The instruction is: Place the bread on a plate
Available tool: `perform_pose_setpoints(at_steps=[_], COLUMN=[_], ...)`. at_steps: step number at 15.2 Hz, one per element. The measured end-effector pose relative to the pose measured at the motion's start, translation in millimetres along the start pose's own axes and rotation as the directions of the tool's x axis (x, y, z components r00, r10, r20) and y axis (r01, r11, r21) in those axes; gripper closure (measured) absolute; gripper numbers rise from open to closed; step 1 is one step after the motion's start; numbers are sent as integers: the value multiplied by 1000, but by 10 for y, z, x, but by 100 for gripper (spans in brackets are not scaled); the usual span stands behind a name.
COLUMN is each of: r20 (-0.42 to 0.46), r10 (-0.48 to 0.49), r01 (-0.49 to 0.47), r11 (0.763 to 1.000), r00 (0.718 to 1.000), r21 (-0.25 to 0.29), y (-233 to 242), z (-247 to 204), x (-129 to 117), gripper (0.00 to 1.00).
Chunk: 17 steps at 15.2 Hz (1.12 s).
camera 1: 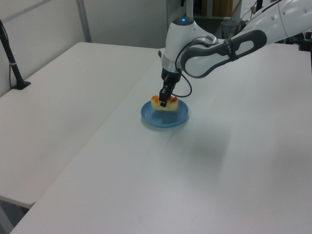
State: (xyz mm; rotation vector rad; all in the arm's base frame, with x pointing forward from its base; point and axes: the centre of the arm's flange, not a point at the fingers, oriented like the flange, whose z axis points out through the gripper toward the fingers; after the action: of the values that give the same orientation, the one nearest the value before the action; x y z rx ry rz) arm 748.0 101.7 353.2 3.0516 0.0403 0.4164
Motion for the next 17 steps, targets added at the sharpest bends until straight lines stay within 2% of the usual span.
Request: perform_pose_setpoints(at_steps=[2,7,8,12,15,17], r20=[-17,-30,-32,-30,128,177], r10=[28,69,69,89,136,162], r01=[-28,-69,-69,-88,-137,-163], r11=[1000,998,998,996,991,987], r00=[999,997,997,996,982,971], r21=[8,14,14,21,0,-9], y=[-33,-82,-83,-13,402,645], z=[69,80,72,-203,-852,-1210], x=[2,6,10,51,-87,-179], gripper=[48,4,0,0,0,0])
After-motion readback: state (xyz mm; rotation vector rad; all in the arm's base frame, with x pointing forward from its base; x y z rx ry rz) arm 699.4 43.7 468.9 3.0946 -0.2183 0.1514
